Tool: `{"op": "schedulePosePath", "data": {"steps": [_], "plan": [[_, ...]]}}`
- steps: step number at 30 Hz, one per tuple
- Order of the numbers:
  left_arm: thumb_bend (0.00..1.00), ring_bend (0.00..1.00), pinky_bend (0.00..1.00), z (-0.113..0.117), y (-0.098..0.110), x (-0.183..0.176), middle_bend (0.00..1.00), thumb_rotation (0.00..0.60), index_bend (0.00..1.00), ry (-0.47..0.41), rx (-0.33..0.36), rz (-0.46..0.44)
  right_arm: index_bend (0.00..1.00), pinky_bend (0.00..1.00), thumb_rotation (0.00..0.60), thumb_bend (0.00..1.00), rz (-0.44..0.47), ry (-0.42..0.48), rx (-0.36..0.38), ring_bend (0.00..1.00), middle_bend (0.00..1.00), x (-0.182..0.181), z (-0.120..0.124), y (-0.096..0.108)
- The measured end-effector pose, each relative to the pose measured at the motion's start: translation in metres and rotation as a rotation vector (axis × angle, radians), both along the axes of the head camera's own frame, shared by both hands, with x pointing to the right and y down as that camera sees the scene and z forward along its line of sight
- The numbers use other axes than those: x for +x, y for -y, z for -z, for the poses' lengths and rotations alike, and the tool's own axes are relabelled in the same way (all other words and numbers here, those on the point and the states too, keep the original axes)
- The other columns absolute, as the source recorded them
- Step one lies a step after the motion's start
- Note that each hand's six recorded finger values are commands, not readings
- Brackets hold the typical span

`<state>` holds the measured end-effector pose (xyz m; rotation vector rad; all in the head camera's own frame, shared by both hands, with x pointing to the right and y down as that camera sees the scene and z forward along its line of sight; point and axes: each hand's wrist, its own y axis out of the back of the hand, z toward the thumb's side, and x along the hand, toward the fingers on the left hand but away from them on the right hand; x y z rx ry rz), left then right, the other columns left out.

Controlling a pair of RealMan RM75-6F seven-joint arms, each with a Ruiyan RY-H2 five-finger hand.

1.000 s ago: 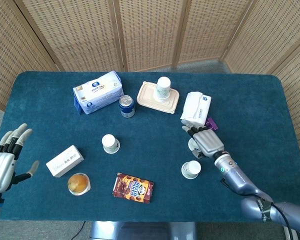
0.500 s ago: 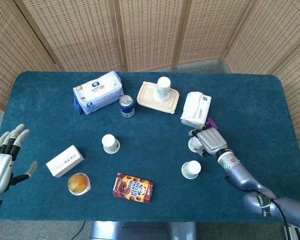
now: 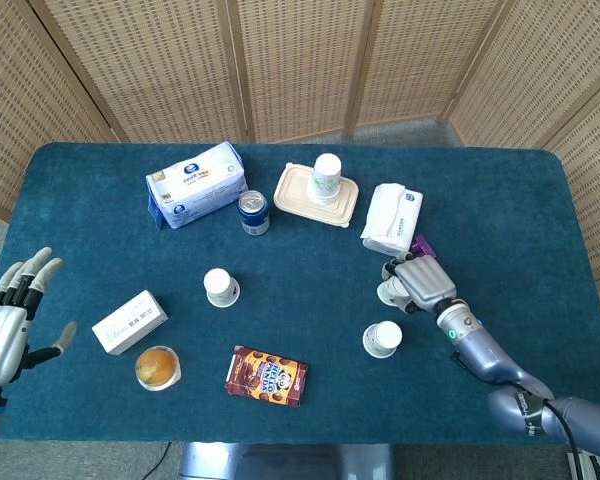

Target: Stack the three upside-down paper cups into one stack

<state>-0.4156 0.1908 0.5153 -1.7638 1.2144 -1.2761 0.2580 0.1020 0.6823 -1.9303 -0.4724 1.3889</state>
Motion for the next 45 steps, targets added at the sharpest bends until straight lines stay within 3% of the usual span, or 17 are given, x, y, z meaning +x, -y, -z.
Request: {"op": "schedulePosePath", "data": {"steps": [7, 26, 45], "plan": [[0.41, 0.0, 0.01, -0.001, 0.001, 0.001, 0.0, 0.6, 0.03, -0.003, -0.002, -0.005, 0.34, 0.6, 0.6, 0.4, 0.008, 0.003, 0.005, 0.2, 0.4, 0.0, 0.014, -0.001], [0.41, 0.0, 0.01, -0.005, 0.006, 0.009, 0.0, 0.6, 0.03, -0.025, 0.002, -0.03, 0.34, 0.6, 0.6, 0.41, -0.023, 0.017, 0.012, 0.2, 0.4, -0.01, 0.095, -0.004], [0.41, 0.0, 0.01, -0.01, 0.007, 0.015, 0.0, 0.6, 0.03, -0.035, -0.01, -0.043, 0.33, 0.6, 0.6, 0.41, -0.024, 0.009, 0.022, 0.2, 0.39, -0.006, 0.131, -0.034]]}}
